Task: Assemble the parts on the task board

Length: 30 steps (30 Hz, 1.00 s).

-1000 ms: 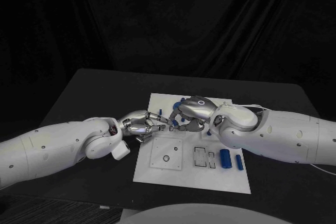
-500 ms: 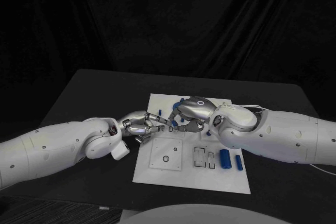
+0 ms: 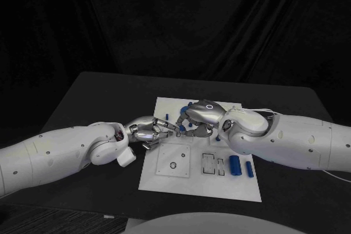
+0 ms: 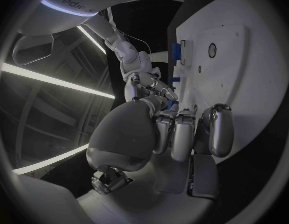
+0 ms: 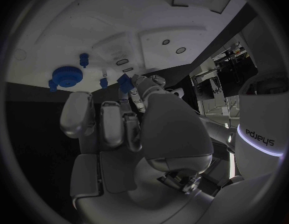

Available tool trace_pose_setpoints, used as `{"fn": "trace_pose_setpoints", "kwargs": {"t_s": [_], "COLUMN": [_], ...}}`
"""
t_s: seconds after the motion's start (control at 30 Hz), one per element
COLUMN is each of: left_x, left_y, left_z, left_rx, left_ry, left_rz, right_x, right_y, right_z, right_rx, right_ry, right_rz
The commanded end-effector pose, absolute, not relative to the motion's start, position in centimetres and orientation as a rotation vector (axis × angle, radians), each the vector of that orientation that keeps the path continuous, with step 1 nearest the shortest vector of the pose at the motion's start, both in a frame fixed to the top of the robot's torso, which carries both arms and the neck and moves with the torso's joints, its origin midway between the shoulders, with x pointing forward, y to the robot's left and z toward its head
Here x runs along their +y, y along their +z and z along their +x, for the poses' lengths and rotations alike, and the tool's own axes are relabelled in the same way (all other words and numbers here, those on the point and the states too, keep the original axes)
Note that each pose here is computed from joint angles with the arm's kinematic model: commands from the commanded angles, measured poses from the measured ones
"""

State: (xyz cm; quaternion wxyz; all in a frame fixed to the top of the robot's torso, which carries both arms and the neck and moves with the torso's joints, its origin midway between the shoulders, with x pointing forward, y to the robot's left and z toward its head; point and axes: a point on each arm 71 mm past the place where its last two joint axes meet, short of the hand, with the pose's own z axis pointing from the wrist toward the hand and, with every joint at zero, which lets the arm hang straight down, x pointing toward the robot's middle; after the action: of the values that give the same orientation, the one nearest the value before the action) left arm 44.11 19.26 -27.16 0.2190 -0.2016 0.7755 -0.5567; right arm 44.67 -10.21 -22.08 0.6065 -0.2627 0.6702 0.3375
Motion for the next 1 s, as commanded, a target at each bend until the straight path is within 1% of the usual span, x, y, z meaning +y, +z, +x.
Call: {"fn": "trace_pose_setpoints", "kwargs": {"t_s": [0.03,1.0], "left_x": [18.93,18.45], "left_y": [-27.17,-27.05], "left_z": [43.91,43.87], "left_rx": [2.16,2.143], "left_ry": [-1.565,-1.581], "left_rz": [-0.552,-0.544], "right_x": [-10.26,-10.13], "right_y": [-22.15,-22.54], "right_z": [44.71,44.69], "right_rx": [1.551,1.593], "right_ry": [0.766,0.753], "right_rz": [-0.598,-0.616]}}
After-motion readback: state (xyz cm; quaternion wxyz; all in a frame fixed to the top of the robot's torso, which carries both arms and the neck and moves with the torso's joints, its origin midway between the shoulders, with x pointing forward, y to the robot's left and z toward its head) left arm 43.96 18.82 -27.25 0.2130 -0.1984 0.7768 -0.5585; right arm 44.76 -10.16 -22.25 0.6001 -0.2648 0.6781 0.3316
